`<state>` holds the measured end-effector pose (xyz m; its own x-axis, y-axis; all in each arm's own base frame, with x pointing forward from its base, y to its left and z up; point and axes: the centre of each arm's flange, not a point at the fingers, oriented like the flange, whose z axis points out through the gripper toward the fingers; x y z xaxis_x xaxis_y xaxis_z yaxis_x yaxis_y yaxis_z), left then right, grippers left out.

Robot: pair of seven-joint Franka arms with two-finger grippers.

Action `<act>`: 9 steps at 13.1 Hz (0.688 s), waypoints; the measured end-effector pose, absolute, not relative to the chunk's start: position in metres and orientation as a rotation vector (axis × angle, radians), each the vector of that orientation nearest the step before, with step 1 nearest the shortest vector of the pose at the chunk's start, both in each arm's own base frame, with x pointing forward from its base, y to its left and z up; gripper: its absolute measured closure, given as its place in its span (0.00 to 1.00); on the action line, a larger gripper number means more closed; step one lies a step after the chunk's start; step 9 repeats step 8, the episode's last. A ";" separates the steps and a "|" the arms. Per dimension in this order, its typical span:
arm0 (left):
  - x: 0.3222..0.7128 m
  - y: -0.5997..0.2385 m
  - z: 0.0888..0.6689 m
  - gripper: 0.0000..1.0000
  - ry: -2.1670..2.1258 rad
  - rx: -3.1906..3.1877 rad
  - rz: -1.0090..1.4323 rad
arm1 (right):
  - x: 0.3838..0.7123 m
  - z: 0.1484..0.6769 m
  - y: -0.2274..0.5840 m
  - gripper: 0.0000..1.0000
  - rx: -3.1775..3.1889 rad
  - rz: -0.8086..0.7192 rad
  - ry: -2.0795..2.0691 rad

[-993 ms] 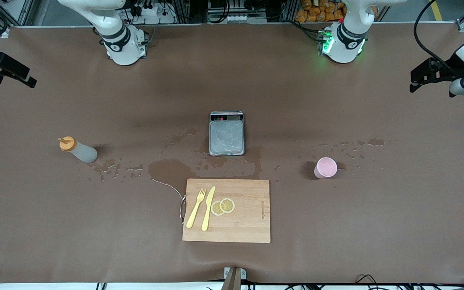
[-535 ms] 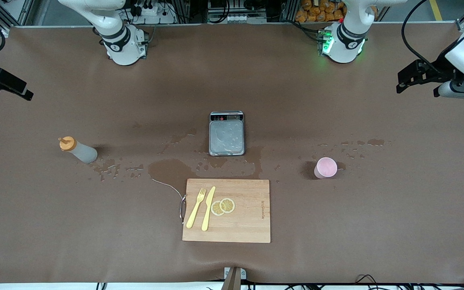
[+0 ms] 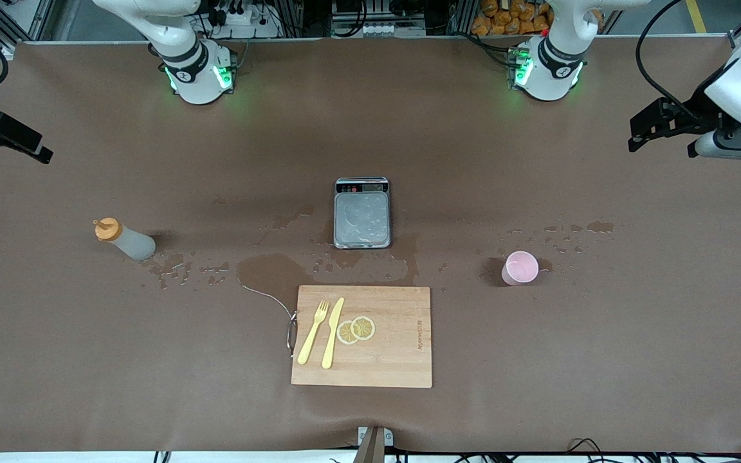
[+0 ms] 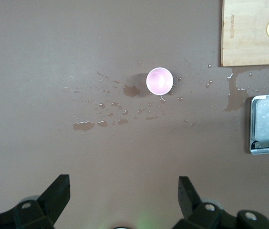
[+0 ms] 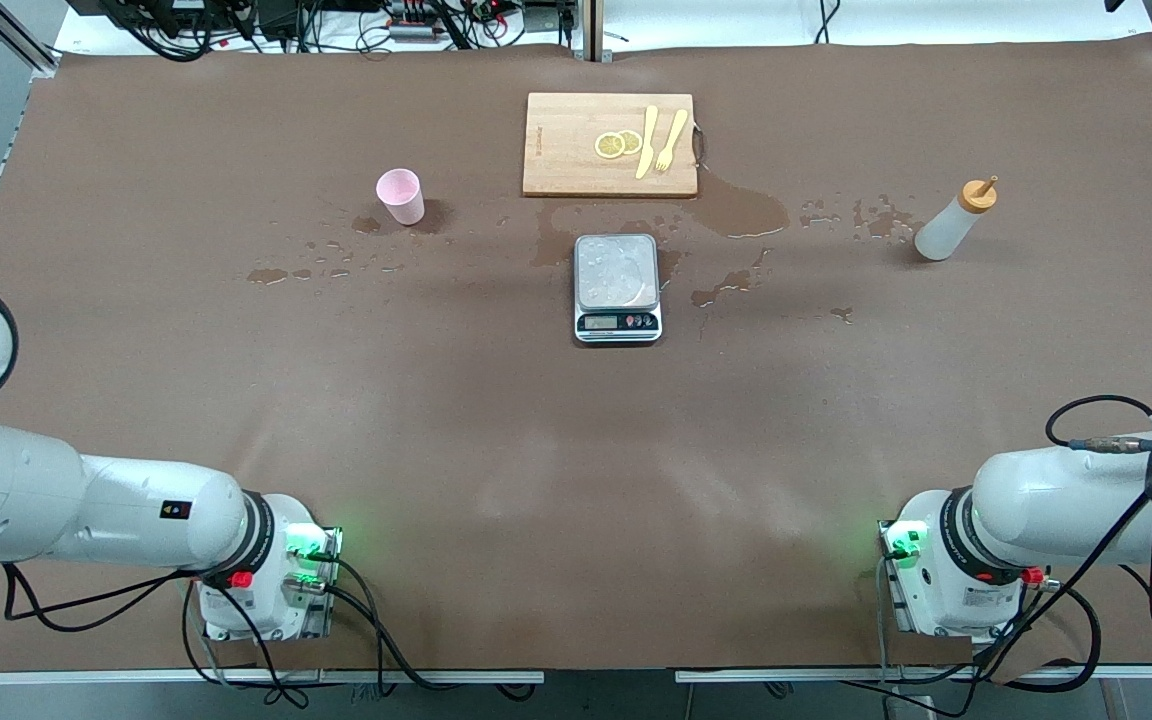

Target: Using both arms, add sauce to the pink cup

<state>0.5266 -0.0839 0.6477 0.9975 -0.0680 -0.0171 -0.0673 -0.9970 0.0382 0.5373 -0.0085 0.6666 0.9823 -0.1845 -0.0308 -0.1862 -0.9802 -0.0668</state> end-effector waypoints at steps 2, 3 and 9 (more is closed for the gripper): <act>0.526 -0.087 0.648 0.00 -0.057 3.104 -0.027 | 0.537 0.667 -0.002 0.00 -3.064 0.038 0.269; 0.526 -0.087 0.648 0.00 -0.053 3.105 -0.027 | 0.537 0.667 -0.002 0.00 -3.066 0.037 0.267; 0.526 -0.087 0.648 0.00 -0.051 3.105 -0.026 | 0.537 0.667 -0.003 0.00 -3.068 0.035 0.271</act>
